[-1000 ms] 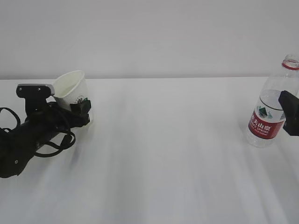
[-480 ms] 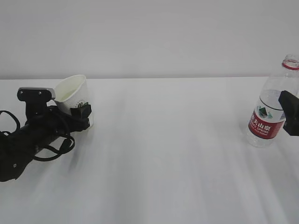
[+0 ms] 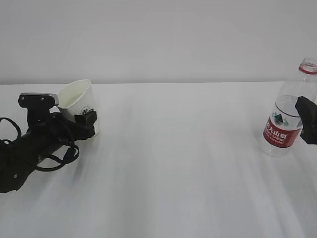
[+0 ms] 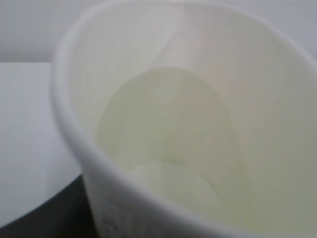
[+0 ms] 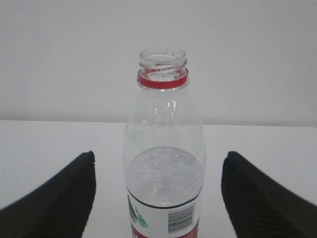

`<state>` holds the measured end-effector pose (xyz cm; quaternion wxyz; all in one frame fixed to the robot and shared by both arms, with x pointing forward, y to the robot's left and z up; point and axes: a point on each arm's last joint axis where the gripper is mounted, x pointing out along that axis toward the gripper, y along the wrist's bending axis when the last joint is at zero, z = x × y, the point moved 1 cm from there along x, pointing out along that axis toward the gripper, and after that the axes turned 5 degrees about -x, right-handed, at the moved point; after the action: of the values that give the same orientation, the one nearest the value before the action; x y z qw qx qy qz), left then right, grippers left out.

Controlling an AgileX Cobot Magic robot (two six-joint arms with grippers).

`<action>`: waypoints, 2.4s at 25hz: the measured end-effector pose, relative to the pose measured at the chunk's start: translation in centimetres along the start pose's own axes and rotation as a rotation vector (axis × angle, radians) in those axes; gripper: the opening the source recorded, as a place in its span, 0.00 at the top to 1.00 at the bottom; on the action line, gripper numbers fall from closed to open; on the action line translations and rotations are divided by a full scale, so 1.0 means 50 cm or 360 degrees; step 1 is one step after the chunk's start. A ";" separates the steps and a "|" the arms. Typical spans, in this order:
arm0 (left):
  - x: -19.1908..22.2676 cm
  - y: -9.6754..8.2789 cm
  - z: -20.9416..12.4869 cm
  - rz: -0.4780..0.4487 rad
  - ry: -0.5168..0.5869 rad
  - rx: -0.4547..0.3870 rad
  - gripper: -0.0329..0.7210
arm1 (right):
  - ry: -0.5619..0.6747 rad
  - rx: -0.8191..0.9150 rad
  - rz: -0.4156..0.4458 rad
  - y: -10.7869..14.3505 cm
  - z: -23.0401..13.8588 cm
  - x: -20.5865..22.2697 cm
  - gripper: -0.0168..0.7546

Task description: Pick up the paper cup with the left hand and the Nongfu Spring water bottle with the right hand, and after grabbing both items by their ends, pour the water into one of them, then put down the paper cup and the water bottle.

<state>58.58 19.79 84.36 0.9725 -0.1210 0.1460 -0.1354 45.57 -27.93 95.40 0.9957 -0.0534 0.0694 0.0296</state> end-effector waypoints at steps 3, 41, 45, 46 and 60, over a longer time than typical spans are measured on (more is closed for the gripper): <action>0.000 0.000 0.000 0.0000 0.0000 0.0000 0.32 | 0.0000 0.0000 0.0000 0.000 0.000 0.000 0.21; -0.007 0.000 -0.002 -0.0007 -0.0021 -0.0008 0.04 | -0.0015 -0.0004 0.0003 0.000 0.002 0.000 0.21; -0.023 0.004 -0.017 0.0008 0.0030 -0.0020 0.04 | -0.0015 -0.0004 0.0003 0.000 0.002 0.000 0.21; -0.028 0.005 -0.021 0.0013 0.0046 -0.0020 0.04 | -0.0016 -0.0004 0.0003 0.000 0.002 0.000 0.21; -0.096 0.010 -0.044 0.0058 0.0176 -0.0088 0.06 | -0.0026 -0.0004 0.0002 0.000 0.003 0.000 0.21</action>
<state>53.58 21.24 83.39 0.9615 -0.1375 0.2053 -0.1202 45.59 -27.90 95.56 0.9962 -0.0543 0.0613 0.0306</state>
